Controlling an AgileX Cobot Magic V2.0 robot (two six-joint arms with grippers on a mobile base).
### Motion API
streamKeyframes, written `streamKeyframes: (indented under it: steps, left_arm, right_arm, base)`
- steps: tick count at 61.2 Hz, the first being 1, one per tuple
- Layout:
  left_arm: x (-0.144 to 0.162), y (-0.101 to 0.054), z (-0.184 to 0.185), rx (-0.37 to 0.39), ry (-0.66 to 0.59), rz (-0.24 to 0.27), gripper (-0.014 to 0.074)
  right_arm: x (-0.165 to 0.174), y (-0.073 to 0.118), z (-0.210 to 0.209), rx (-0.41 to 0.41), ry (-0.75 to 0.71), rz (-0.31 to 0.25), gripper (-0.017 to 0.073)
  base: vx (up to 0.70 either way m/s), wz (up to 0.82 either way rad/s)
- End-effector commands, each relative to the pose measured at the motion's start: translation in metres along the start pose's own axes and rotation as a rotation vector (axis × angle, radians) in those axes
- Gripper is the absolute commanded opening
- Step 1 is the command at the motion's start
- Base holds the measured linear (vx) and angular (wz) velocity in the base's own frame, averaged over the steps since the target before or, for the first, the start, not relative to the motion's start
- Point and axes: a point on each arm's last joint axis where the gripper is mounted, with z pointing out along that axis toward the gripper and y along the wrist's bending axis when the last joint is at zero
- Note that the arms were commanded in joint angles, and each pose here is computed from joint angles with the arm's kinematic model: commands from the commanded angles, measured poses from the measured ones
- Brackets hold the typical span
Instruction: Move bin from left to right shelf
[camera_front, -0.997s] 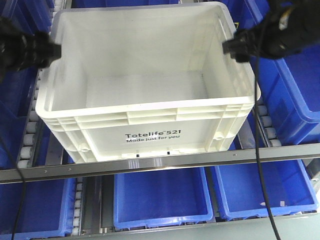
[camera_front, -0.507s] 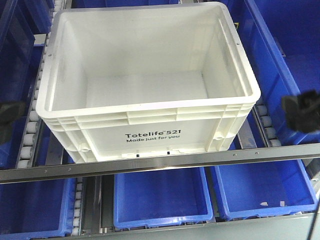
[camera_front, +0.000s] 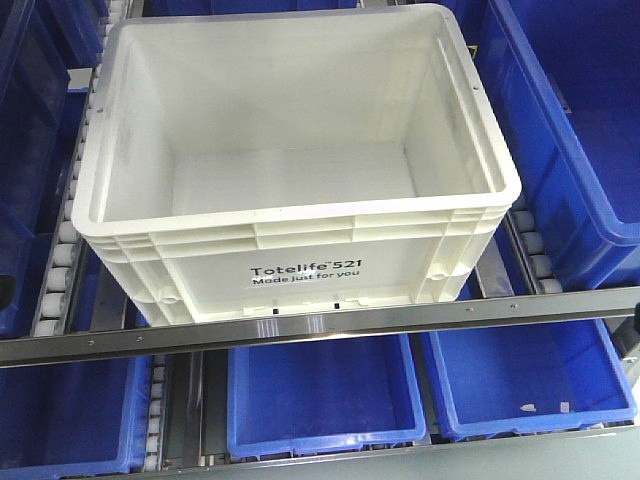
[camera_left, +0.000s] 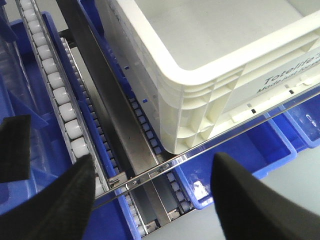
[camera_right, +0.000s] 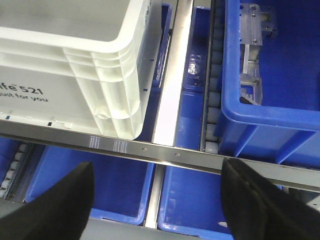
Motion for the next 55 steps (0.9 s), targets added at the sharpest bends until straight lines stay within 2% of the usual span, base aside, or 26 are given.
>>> streamKeyframes:
  steps: [1, 14, 20, 23, 33, 55]
  left_arm:
    - [-0.0108, 0.0002, -0.0043, -0.001, -0.08, -0.005, 0.0382]
    - [-0.0117, -0.003, -0.0045, 0.036, -0.089, -0.044, 0.0169]
    - [-0.0123, -0.0029, -0.0045, 0.035, -0.096, -0.047, 0.0099]
    - [-0.0113, -0.0031, -0.0044, 0.037, -0.085, -0.05, 0.0073]
    - [-0.0109, -0.0032, -0.0044, 0.038, -0.08, -0.05, 0.0025]
    - [-0.0098, -0.0034, -0.0087, 0.035, -0.097, -0.045, 0.0026]
  right_arm:
    - [-0.0091, 0.0002, -0.0043, -0.006, -0.056, -0.023, 0.0445]
    - [-0.0082, 0.001, -0.0043, -0.014, -0.046, -0.016, 0.0175]
    - [-0.0082, 0.0008, -0.0043, -0.012, -0.046, -0.018, 0.0043]
    - [-0.008, 0.0013, -0.0043, -0.019, -0.044, 0.001, -0.0015]
    - [-0.0075, 0.001, -0.0043, -0.015, -0.039, 0.0, -0.0008]
    - [-0.0075, 0.001, -0.0043, -0.015, -0.039, 0.0, -0.0007]
  base:
    - [0.0, 0.0]
    - [0.0, 0.0]
    - [0.0, 0.0]
    - [0.0, 0.0]
    - [0.0, 0.0]
    - [0.0, 0.0]
